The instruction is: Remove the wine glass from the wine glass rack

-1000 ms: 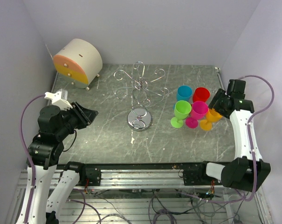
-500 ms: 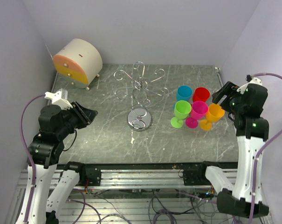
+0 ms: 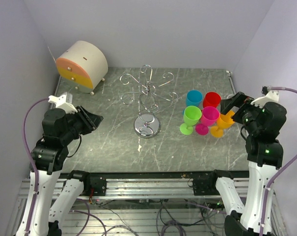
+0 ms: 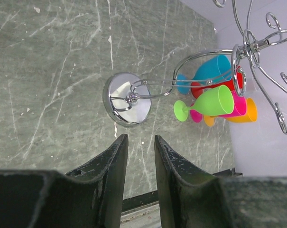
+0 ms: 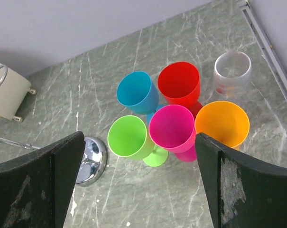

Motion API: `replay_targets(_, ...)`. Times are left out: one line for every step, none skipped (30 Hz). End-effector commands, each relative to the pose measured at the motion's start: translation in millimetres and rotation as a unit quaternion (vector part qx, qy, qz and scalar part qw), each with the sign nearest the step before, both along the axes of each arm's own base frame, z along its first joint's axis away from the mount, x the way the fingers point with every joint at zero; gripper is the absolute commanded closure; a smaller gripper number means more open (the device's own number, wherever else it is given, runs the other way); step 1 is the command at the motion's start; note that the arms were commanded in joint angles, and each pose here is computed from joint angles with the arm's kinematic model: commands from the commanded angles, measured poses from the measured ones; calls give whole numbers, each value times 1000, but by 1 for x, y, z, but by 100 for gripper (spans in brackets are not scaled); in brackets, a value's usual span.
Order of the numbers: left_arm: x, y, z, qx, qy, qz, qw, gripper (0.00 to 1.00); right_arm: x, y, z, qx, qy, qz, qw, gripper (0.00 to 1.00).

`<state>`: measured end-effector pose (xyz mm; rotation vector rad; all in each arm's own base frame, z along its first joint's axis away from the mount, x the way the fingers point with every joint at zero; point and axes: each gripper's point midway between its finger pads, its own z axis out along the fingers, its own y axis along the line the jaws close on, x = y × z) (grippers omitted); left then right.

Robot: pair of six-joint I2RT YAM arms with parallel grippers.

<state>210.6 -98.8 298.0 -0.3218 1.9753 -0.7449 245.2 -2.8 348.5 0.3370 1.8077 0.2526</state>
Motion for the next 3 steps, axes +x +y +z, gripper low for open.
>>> replay_targets(3, 2, 13, -6, -30, 9, 999, 60, 1, 4, -1, 0, -10, 14, 1000, 0)
replay_targets(3, 2, 13, -5, -30, 10, 1000, 60, 1, 5, -1, 4, -11, 15, 1000, 0)
replay_targets(3, 3, 14, -4, -31, 12, 999, 60, 0, 6, 0, 9, -15, 15, 1000, 0)
